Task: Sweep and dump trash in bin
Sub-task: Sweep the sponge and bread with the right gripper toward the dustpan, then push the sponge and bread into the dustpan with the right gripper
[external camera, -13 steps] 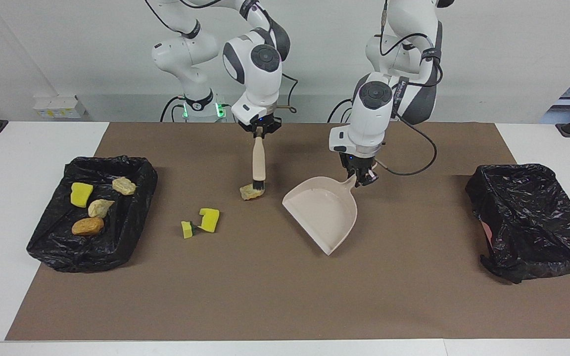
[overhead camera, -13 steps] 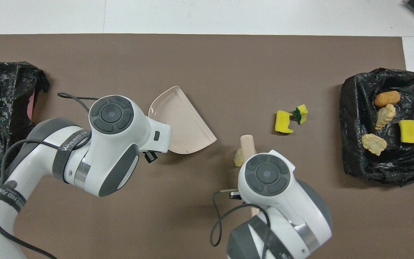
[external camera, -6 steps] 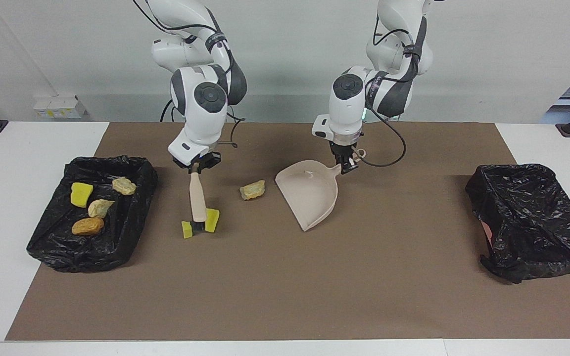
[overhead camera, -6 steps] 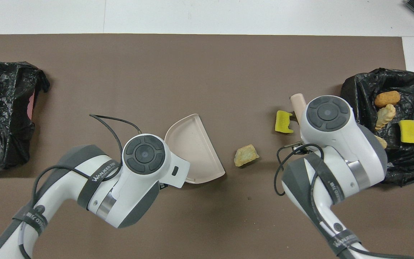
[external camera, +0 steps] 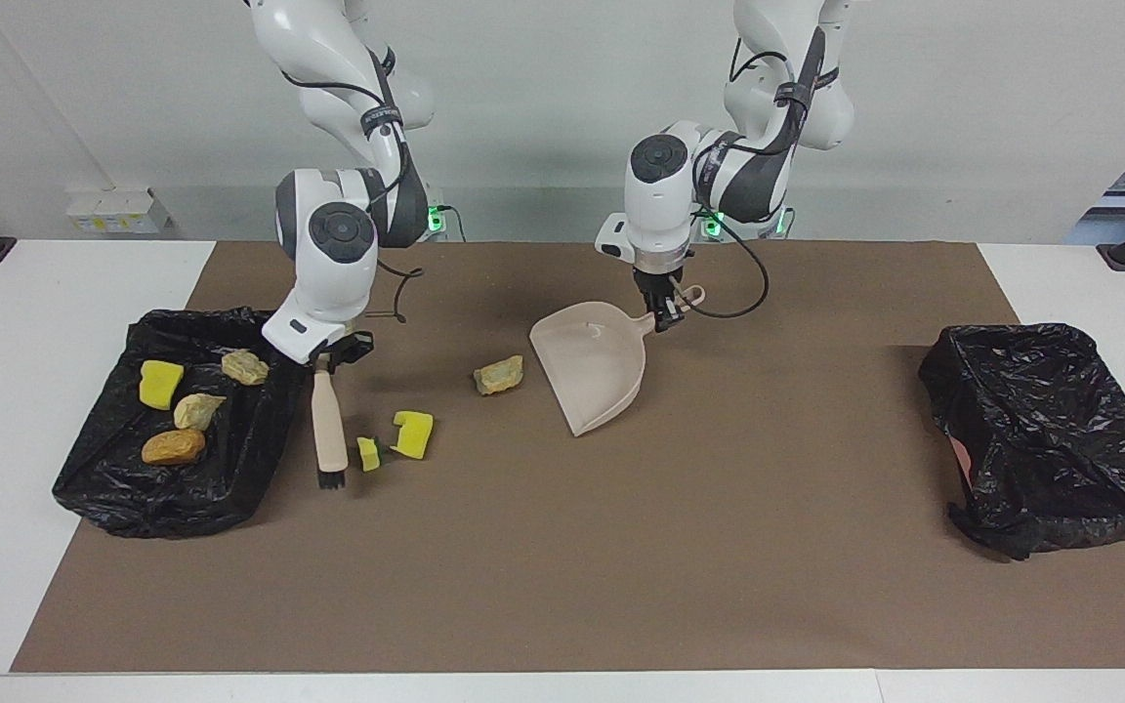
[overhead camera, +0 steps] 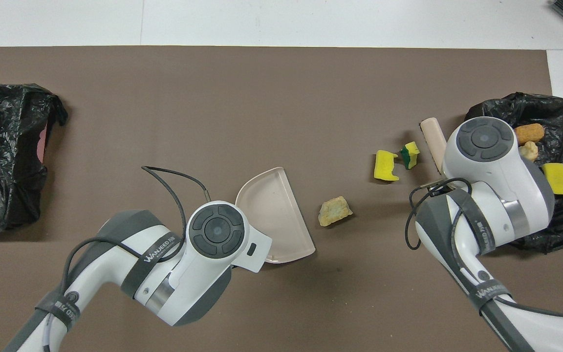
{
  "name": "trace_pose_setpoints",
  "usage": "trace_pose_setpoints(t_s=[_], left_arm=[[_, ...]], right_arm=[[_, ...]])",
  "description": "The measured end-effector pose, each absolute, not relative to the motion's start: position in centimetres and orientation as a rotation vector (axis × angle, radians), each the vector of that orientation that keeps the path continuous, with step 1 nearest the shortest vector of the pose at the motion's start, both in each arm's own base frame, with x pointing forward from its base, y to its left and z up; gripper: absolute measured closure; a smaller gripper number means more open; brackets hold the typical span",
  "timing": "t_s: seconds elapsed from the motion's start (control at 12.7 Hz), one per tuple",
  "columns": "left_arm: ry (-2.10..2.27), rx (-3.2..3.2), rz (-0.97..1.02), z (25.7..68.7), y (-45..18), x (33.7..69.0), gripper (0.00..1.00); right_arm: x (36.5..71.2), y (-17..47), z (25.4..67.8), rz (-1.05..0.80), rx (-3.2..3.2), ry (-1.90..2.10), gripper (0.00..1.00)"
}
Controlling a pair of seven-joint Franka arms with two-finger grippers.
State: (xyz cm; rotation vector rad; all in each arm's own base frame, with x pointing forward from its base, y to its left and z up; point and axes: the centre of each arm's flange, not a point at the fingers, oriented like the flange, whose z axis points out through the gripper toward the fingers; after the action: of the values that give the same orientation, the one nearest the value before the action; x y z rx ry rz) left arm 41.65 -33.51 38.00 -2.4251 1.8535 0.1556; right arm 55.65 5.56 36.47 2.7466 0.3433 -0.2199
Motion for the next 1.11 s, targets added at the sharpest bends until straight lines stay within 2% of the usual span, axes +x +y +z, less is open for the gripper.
trace_pose_setpoints(t_s=[0.47,0.79,1.11], left_arm=[[1.861,-2.418,0.153,38.0,-33.8,41.4,0.68],[1.860,-2.420,0.155,37.9,-33.7,41.4,0.68],[1.856,-2.423,0.157,37.8,-33.5,41.5,0.68]], right_arm=[[54.0,12.8,33.0,-0.279,2.845,0.393,0.75],[51.2,21.0,32.8,-0.314,2.931,0.486,0.75],[48.7,26.3,33.1,-0.401,3.088,0.472,0.75]])
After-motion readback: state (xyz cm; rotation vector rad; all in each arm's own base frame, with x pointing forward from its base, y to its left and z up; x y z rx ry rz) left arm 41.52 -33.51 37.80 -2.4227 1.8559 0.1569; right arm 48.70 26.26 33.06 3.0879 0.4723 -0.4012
